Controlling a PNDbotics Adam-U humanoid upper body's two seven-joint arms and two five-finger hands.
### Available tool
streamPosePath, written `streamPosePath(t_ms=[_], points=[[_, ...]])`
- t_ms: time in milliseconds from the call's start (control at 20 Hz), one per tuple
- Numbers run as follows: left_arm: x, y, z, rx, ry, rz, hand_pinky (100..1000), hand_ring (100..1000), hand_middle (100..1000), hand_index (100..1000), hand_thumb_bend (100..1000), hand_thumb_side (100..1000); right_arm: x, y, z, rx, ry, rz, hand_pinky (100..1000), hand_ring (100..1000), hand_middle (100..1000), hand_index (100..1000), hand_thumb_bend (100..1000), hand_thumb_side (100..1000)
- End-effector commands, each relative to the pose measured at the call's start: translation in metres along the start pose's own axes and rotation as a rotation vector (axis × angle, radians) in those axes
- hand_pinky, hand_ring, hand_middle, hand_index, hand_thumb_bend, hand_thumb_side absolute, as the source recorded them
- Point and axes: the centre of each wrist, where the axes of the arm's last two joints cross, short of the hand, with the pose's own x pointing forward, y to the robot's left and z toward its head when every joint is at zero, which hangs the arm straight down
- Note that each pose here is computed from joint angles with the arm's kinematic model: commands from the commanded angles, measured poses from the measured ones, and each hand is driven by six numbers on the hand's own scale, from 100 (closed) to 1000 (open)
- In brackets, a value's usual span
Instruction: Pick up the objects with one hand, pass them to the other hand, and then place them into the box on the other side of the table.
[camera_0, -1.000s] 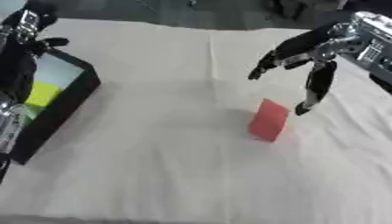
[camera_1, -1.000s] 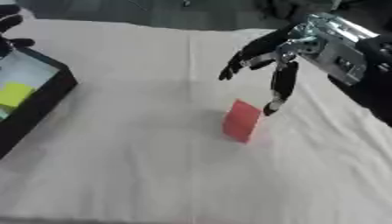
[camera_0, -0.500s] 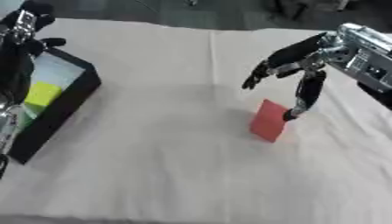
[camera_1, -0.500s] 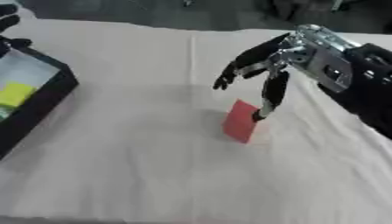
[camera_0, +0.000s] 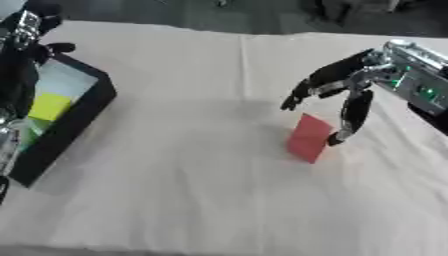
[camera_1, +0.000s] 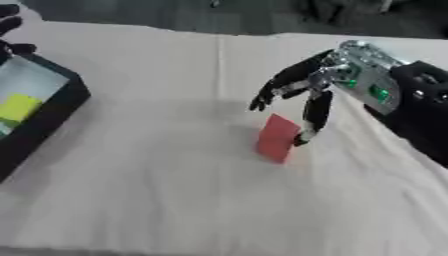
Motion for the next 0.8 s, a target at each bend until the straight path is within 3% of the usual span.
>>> streamPosePath(t_ms=[50,300,800], points=[[0.010,0.012,-0.002,0.015,-0.028,-0.048,751,934,844,780,100,748,-0.007,-0.012,0.018,0.145,-0.066,0.150,929,894,853,975,522,202],[0.009,0.013,-0.002,0.021,-0.025,-0.052,751,934,844,780,100,750,-0.005,-0.010,0.015,0.156,-0.089,0.161,927,890,848,971,494,232],[0.011,0.014,-0.002,0.030,-0.034,-0.042,752,933,844,780,100,749,-0.008,-0.002,0.016,0.184,-0.081,0.202,928,892,853,970,541,217]])
